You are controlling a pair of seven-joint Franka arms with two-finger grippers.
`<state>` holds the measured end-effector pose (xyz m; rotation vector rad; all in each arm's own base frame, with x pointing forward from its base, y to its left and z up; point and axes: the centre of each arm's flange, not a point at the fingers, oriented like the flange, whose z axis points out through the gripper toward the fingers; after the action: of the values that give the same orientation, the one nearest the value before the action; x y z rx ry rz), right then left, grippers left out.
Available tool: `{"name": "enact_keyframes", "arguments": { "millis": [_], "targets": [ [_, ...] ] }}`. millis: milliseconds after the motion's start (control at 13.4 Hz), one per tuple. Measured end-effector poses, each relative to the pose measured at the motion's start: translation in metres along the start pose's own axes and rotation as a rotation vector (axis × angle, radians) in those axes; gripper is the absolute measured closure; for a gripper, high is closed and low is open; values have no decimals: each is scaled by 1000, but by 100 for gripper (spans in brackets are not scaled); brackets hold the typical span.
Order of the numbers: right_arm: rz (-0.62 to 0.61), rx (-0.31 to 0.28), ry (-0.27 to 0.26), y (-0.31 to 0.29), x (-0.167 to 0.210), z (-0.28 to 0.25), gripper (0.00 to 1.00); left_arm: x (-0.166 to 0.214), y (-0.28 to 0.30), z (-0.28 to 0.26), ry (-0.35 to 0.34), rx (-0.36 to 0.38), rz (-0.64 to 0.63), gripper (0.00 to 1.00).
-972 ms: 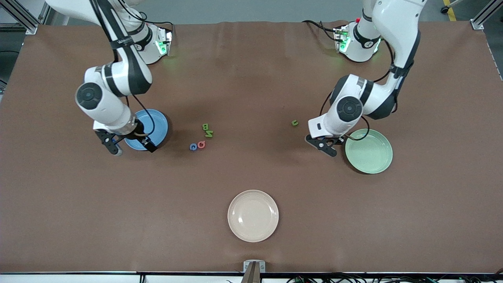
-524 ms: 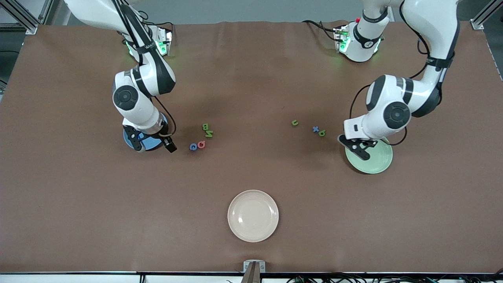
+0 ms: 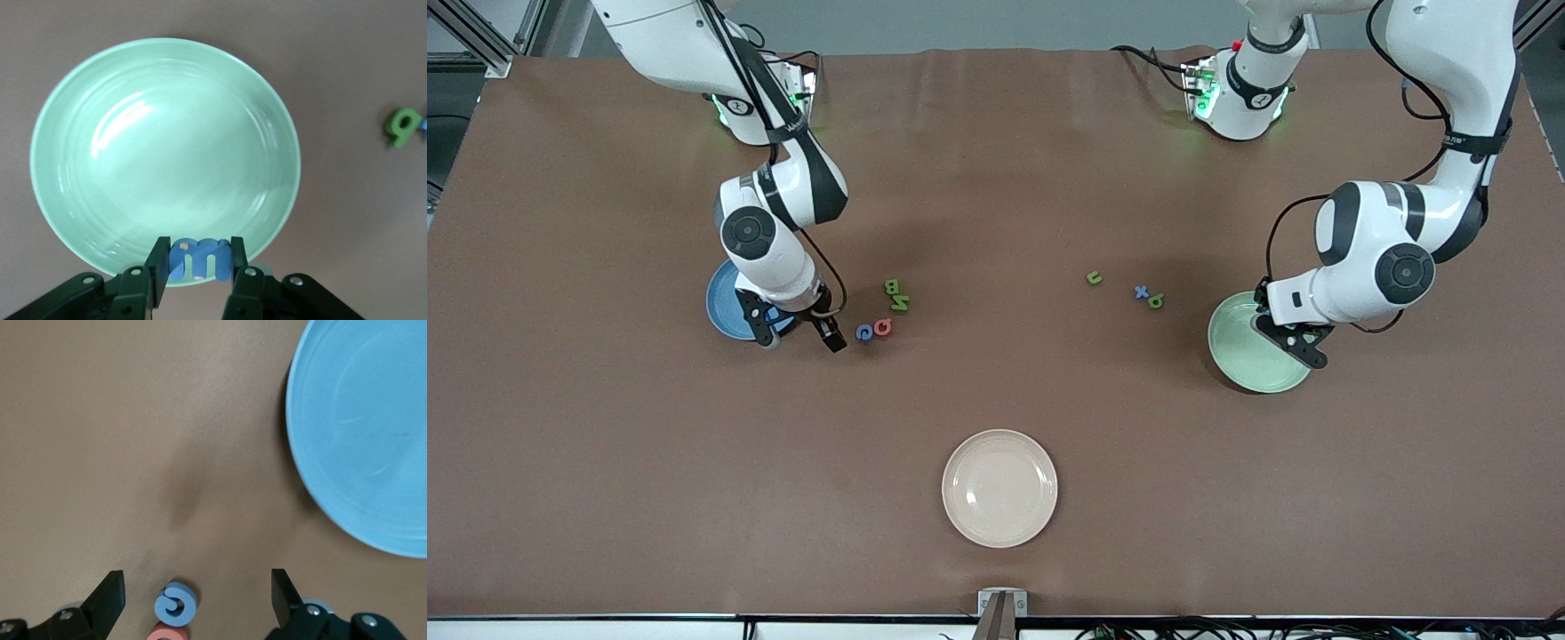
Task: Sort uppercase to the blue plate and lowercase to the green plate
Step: 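Place the m on the green plate while the right gripper grasps the c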
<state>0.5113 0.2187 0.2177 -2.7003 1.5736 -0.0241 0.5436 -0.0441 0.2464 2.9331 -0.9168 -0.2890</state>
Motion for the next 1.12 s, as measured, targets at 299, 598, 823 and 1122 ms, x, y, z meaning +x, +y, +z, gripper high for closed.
{"name": "enact_keyframes", "arguments": {
  "millis": [299, 598, 823, 1122],
  "targets": [
    [12, 5, 3, -16, -15, 6, 5, 6, -1, 19, 23, 9, -110, 59],
    [31, -14, 7, -24, -14, 24, 8, 6, -2, 42, 39, 15, -143, 59],
    [37, -49, 5, -34, -17, 35, 11, 3, -4, 51, 29, 20, -140, 59],
    [75, -54, -23, -38, -19, 35, 17, -6, -9, 58, 9, 24, -138, 59]
  ]
}}
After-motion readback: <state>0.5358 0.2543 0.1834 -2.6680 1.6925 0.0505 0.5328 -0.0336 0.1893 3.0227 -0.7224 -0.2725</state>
